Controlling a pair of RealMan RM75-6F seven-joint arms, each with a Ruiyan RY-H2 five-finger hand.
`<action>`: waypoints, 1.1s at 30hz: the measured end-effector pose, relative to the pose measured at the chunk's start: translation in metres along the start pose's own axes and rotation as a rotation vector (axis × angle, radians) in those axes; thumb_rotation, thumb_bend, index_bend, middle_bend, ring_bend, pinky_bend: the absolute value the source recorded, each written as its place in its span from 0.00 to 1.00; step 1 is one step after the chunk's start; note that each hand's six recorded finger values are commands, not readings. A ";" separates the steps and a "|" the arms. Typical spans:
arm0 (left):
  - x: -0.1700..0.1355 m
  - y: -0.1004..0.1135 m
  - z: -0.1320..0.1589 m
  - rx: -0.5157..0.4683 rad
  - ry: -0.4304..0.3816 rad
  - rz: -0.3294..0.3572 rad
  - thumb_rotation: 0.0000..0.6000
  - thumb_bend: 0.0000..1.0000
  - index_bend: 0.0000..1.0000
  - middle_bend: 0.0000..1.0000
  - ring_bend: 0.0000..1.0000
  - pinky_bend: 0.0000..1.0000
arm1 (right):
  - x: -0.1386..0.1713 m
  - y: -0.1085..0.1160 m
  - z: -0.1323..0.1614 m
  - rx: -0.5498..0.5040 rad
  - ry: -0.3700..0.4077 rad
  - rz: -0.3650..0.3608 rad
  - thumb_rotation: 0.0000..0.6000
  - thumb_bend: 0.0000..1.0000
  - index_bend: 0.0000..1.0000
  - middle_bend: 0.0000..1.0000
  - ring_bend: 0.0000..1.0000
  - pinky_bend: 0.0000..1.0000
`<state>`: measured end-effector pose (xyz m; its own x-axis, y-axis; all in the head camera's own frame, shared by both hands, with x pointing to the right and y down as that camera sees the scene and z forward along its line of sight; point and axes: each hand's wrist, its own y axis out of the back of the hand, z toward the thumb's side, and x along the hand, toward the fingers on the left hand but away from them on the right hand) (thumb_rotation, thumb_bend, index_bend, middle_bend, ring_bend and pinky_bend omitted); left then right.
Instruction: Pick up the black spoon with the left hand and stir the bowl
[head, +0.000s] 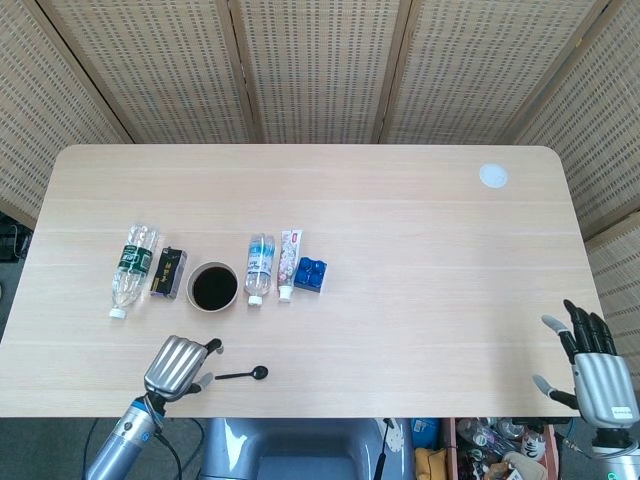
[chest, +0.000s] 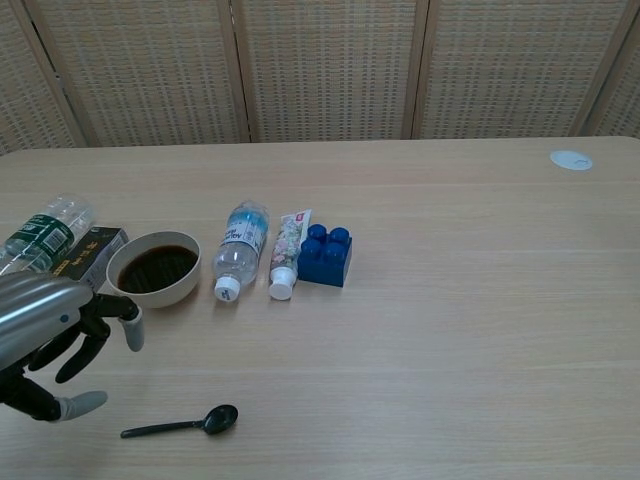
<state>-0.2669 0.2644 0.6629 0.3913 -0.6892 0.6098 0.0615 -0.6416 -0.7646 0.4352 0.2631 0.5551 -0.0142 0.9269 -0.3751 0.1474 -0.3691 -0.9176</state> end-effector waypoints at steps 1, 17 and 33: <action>0.001 -0.003 0.001 -0.002 0.000 -0.006 1.00 0.30 0.42 0.75 0.76 0.76 | 0.000 0.000 0.000 0.000 -0.001 0.000 1.00 0.19 0.22 0.08 0.00 0.00; 0.018 -0.038 0.015 -0.032 0.026 -0.044 1.00 0.30 0.42 0.75 0.76 0.76 | 0.003 0.001 -0.007 0.005 -0.022 0.002 1.00 0.19 0.22 0.08 0.00 0.00; 0.024 -0.054 0.018 -0.004 0.049 -0.061 1.00 0.30 0.42 0.75 0.76 0.76 | 0.007 0.002 -0.012 0.006 -0.037 0.000 1.00 0.19 0.22 0.08 0.00 0.00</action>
<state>-0.2441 0.2881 0.7149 0.3412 -0.6649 0.6645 0.0802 -0.6837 -0.7253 0.4469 0.2693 0.5526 -0.0503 0.9238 -0.3795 0.1413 -0.3696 -0.9184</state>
